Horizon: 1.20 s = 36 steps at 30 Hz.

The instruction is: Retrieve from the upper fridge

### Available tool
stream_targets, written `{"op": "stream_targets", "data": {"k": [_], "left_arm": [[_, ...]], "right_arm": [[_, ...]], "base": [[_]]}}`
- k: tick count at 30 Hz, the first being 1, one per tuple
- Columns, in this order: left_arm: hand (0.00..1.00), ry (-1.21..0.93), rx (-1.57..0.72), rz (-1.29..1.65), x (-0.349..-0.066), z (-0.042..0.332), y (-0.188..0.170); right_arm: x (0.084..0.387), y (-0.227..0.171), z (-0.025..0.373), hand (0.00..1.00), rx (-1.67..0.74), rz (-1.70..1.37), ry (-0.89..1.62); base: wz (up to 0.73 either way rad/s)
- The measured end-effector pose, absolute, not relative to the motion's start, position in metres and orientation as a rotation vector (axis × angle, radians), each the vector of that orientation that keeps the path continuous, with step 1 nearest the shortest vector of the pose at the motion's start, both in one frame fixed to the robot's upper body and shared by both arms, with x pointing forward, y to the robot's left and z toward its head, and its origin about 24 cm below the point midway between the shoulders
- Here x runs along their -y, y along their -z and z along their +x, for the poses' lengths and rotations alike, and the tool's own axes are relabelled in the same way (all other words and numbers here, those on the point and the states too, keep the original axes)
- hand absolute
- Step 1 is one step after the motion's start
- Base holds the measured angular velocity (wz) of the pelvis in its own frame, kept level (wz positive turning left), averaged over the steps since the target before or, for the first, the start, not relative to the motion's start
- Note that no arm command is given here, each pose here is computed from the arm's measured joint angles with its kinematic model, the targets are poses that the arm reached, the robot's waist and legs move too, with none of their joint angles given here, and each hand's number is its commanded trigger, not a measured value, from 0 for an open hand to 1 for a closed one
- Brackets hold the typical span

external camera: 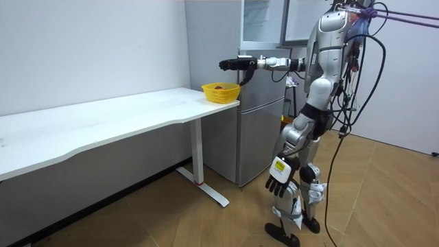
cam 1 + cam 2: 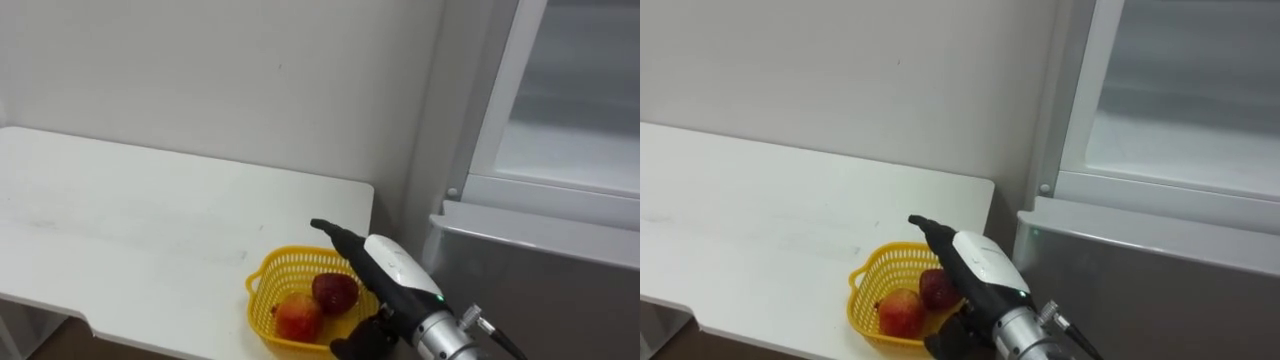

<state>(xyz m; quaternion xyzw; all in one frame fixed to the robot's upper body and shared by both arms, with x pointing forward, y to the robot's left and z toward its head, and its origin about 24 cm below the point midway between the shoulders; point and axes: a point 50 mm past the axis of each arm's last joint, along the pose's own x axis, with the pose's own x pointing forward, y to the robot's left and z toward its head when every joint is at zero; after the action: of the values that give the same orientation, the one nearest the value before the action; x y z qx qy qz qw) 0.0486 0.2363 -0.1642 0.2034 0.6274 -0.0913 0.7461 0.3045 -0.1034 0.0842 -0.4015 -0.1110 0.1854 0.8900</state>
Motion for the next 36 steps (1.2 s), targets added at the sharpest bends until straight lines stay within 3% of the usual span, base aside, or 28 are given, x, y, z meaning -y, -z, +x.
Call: {"op": "stream_targets", "data": {"k": [9, 15, 28, 36], "left_arm": [[0.00, 0.201, -1.372, 0.448, -0.236, 0.049, 0.164], [0.00, 0.183, -1.377, 0.456, -0.236, 0.046, 0.165], [0.00, 0.203, -1.374, 0.427, -0.227, 0.038, 0.168], [0.00, 0.198, -1.374, 0.421, -0.227, 0.032, 0.169]], "right_arm": [[0.097, -0.097, 0.303, 0.00, 0.290, -0.782, -0.357], [0.095, -0.142, 0.289, 0.00, 0.487, -0.655, -0.311], [0.130, -0.173, 0.256, 0.00, 0.648, -0.444, -0.080], [0.136, -0.183, 0.231, 0.00, 0.779, -0.376, 0.010]], "base": [[-0.02], [-0.05], [-0.11], [-0.10]]}}
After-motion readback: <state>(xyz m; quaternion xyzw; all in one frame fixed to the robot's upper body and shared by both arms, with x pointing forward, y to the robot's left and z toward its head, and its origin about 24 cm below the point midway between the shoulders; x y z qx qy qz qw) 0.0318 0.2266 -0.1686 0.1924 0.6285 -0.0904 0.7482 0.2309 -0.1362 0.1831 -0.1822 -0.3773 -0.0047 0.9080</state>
